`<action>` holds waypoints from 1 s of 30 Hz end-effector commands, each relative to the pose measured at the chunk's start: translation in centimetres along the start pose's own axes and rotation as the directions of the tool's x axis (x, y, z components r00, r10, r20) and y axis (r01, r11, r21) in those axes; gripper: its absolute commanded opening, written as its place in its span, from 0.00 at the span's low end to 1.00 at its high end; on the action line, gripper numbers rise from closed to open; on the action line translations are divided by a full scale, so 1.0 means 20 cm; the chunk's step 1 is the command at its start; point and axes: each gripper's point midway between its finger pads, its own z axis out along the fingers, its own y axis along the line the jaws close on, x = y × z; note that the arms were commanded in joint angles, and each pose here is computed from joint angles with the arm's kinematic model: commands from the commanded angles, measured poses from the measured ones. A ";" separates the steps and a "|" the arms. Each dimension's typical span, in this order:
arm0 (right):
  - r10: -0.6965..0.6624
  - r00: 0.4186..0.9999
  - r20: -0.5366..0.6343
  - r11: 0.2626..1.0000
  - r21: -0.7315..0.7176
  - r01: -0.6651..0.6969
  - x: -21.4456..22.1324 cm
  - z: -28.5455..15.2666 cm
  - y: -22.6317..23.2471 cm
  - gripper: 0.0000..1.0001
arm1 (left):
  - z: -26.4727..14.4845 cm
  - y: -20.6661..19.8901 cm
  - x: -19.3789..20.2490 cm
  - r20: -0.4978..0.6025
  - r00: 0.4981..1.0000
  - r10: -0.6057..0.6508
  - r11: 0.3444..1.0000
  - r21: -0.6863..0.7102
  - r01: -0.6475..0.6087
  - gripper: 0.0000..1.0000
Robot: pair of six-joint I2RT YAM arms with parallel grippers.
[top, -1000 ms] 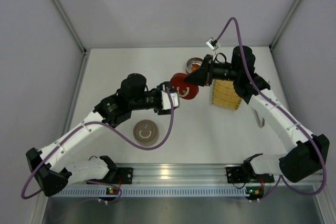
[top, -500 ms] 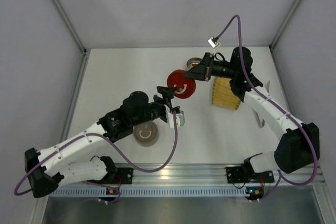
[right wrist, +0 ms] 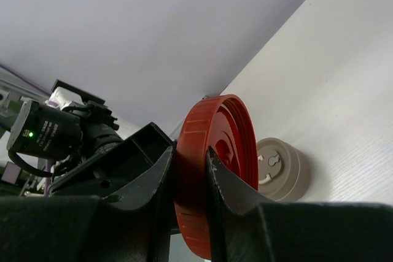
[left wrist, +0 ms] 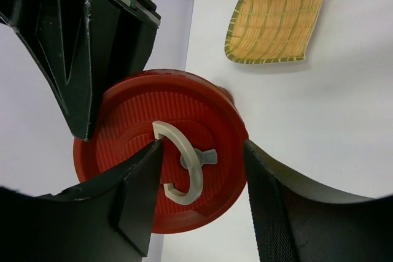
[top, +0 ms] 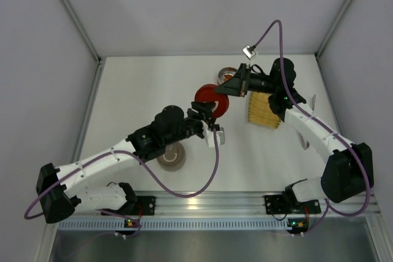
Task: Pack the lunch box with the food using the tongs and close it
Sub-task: Adjust the box lid.
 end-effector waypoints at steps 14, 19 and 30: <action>-0.128 0.992 0.020 0.988 -0.085 0.129 -0.03 -0.05 0.18 0.00 | -0.05 0.18 -0.08 0.015 1.000 0.027 0.995 -0.097 -0.025 0.45; -0.118 0.993 0.020 0.988 -0.097 0.119 -0.03 -0.05 0.18 0.00 | -0.05 0.18 -0.07 0.011 1.000 0.028 0.995 -0.094 -0.026 0.36; -0.104 0.994 0.015 0.988 -0.109 0.105 -0.02 -0.05 0.19 0.00 | -0.04 0.22 0.01 -0.064 0.998 0.009 0.990 -0.141 -0.018 0.30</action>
